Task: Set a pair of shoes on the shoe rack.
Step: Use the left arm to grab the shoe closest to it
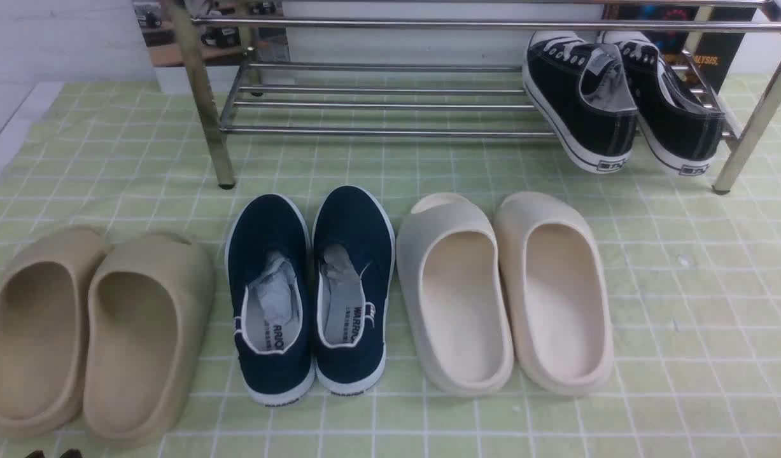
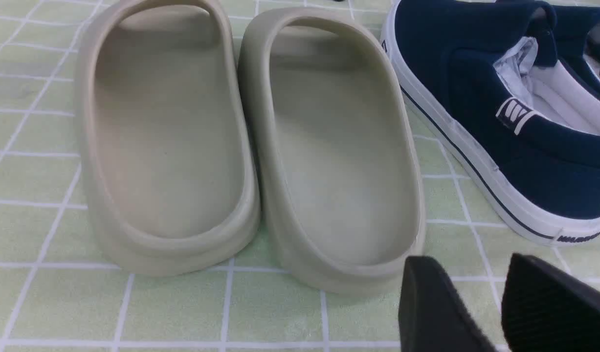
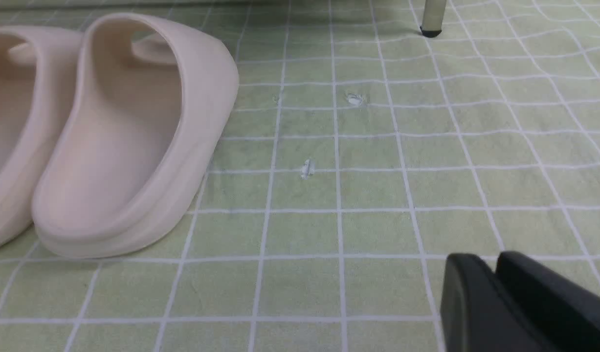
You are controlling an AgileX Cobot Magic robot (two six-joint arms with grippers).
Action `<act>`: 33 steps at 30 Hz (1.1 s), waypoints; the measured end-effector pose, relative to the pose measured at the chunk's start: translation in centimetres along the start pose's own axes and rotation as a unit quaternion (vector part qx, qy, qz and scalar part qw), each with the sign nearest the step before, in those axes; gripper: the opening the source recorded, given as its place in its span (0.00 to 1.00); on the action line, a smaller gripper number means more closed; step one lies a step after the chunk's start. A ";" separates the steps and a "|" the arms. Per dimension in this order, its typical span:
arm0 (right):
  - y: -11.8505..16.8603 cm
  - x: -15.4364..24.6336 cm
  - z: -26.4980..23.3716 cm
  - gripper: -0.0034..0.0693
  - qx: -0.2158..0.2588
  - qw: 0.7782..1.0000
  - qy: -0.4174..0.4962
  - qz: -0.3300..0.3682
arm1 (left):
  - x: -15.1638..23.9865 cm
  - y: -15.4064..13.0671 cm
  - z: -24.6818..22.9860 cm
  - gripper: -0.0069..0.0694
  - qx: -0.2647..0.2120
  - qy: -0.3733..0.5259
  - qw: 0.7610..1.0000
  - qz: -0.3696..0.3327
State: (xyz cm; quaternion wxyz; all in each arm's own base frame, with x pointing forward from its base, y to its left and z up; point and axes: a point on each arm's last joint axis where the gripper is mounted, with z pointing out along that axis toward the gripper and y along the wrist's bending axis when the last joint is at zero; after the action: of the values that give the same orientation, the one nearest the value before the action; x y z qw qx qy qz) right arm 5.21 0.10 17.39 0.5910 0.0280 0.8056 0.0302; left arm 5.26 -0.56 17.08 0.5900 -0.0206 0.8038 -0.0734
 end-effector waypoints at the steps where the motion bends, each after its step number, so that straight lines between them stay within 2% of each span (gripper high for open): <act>1: 0.0 0.0 0.0 0.21 0.000 1.000 0.000 0.000 | 0.0 0.0 0.0 0.40 0.000 0.000 1.000 0.000; 33: 0.0 0.0 0.0 0.23 0.000 1.000 0.000 0.000 | -1.0 -0.1 -0.1 0.40 0.006 -0.056 0.998 0.000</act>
State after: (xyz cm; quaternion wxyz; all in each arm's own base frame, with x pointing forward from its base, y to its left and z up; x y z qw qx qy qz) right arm 5.21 0.10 17.39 0.5910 0.0280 0.8056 0.0302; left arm 5.51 -0.55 18.07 0.6343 -0.0209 0.7690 -0.0772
